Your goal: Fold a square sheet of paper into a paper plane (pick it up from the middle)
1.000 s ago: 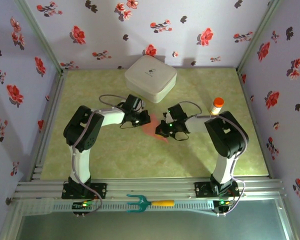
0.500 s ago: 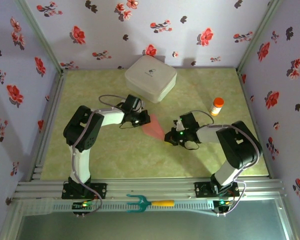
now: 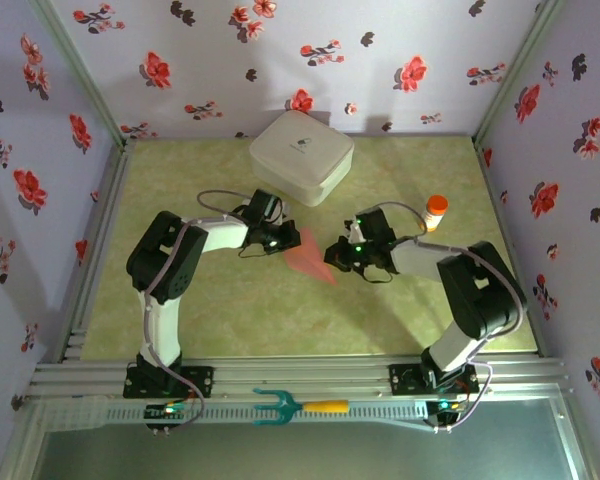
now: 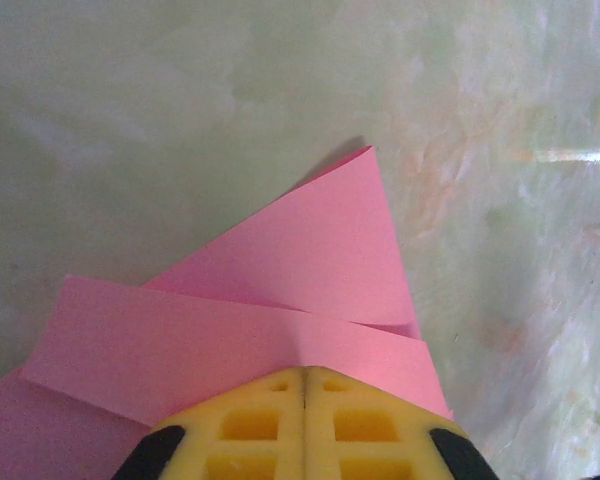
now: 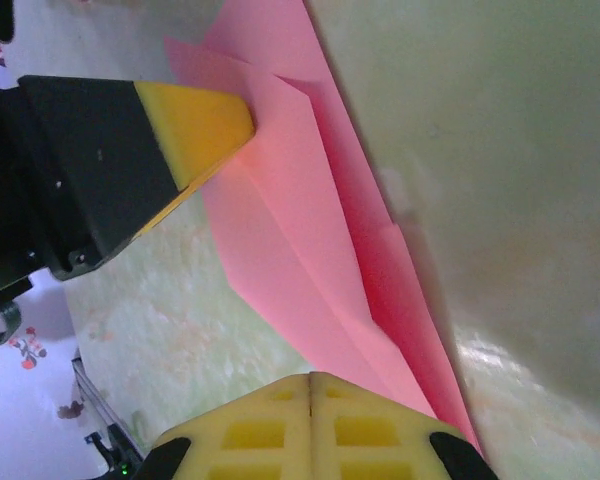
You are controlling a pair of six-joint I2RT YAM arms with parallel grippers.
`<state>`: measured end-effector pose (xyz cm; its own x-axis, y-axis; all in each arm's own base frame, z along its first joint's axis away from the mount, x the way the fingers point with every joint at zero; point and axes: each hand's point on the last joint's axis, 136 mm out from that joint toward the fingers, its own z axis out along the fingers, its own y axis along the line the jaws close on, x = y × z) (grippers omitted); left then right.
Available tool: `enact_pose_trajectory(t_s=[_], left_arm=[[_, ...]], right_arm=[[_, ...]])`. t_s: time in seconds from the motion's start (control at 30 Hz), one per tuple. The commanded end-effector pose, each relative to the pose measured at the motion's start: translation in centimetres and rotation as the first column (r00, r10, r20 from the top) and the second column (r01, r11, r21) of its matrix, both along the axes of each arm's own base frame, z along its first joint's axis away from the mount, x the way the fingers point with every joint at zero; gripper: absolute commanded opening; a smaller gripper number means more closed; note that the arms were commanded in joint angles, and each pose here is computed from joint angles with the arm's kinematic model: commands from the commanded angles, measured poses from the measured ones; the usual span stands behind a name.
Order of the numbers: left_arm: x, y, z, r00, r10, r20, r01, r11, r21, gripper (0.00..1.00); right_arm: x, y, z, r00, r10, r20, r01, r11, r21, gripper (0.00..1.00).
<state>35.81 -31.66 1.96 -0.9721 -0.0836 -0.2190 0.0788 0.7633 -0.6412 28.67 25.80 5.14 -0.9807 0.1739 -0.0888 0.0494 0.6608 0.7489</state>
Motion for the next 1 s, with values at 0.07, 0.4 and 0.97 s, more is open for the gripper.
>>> enact_pose_trajectory(t_s=[0.07, 0.4, 0.97], left_arm=[[-1.0, 1.6, -2.9, 0.997, 0.027, -0.068, -0.022, 0.997, 0.07, 0.01], [-1.2, 1.3, -2.0, 0.997, 0.034, -0.075, -0.031, 0.999, 0.035, 0.01], [-1.7, 1.7, -2.6, 0.995, 0.015, -0.098, -0.008, 0.997, 0.074, 0.01]], right_arm=[[-1.8, -1.4, -4.1, 0.995, -0.007, -0.099, -0.006, 0.991, -0.13, 0.03], [-2.7, -3.9, -1.9, 0.985, -0.142, -0.097, 0.121, 0.973, -0.196, 0.07], [-2.3, -4.3, 0.9, 0.988, -0.149, -0.038, 0.14, 0.975, -0.174, 0.14]])
